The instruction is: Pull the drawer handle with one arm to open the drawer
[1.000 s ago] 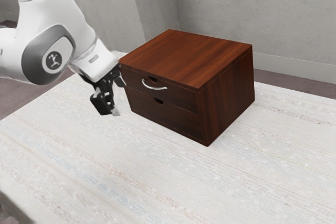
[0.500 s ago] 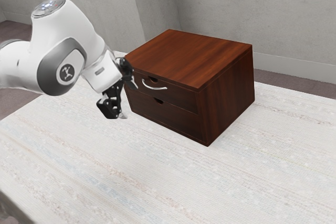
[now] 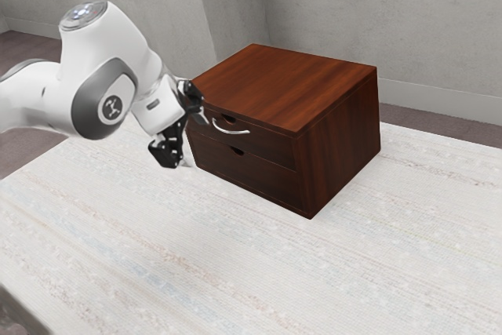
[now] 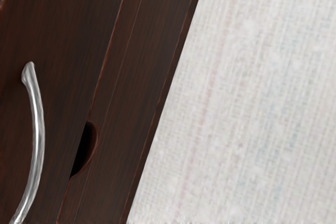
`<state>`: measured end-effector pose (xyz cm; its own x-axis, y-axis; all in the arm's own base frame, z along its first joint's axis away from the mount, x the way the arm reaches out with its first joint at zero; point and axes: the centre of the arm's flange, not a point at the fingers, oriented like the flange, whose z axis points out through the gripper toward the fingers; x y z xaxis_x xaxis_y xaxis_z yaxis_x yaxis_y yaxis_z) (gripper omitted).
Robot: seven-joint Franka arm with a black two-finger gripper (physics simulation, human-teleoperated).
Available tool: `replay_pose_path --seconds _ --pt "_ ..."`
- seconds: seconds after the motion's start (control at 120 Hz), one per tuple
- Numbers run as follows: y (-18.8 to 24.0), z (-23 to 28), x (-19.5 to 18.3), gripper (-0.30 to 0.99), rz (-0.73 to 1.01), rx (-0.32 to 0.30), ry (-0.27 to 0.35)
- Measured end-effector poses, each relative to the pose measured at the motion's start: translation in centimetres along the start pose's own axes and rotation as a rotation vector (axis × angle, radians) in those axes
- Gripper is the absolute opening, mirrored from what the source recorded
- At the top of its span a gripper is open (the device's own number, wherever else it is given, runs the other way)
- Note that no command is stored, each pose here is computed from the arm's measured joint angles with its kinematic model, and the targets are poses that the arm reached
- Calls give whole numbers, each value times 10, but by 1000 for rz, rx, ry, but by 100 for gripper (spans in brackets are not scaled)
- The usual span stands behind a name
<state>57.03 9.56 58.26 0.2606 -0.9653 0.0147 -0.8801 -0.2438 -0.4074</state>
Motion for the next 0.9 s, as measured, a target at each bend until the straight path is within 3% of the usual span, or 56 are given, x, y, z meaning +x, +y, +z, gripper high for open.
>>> replay_pose_path --seconds 0.9 --pt "-14 37 8 69 67 -16 21"
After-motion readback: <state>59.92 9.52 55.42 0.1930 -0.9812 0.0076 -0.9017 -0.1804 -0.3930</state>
